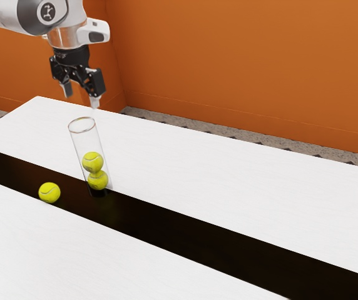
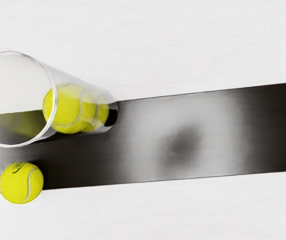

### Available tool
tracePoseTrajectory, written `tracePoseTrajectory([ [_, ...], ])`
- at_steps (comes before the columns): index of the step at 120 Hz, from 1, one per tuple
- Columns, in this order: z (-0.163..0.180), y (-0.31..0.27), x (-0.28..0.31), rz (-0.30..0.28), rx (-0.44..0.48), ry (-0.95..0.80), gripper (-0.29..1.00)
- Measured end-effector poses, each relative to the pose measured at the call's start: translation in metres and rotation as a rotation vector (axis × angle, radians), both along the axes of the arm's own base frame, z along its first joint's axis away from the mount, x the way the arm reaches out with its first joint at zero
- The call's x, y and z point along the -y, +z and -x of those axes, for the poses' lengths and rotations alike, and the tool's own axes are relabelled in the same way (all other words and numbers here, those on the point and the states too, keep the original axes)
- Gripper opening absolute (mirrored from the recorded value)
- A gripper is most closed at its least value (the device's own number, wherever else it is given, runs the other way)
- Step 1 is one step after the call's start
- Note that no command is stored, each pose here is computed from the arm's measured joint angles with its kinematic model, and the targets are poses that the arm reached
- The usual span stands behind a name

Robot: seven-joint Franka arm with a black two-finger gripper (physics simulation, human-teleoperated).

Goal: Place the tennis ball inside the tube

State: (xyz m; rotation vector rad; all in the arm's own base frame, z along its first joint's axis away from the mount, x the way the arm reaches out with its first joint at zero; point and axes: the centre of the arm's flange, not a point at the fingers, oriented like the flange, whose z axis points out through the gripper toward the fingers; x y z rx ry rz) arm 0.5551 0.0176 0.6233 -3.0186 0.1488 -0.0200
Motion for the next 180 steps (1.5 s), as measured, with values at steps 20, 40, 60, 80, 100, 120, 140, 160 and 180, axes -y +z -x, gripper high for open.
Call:
tracePoseTrajectory([
  [20,-0.002,-0.002,-0.001,-0.014,0.006,-0.013,0.7],
  [40,-0.008,-0.014,-0.002,-0.031,0.004,-0.035,0.7],
  [60,-0.013,-0.06,-0.006,-0.022,-0.04,-0.057,0.7],
  [80,-0.007,-0.118,-0.06,0.017,-0.076,0.007,0.7],
  [100,0.023,-0.157,-0.18,0.049,-0.07,0.199,0.7],
  [120,0.031,-0.187,-0.22,0.057,-0.061,0.242,0.7],
  [140,0.016,-0.228,-0.217,0.087,-0.068,0.213,0.7],
  [160,0.018,-0.258,-0.242,0.112,-0.065,0.229,0.7],
  [180,0.018,-0.286,-0.256,0.124,-0.08,0.223,0.7],
])
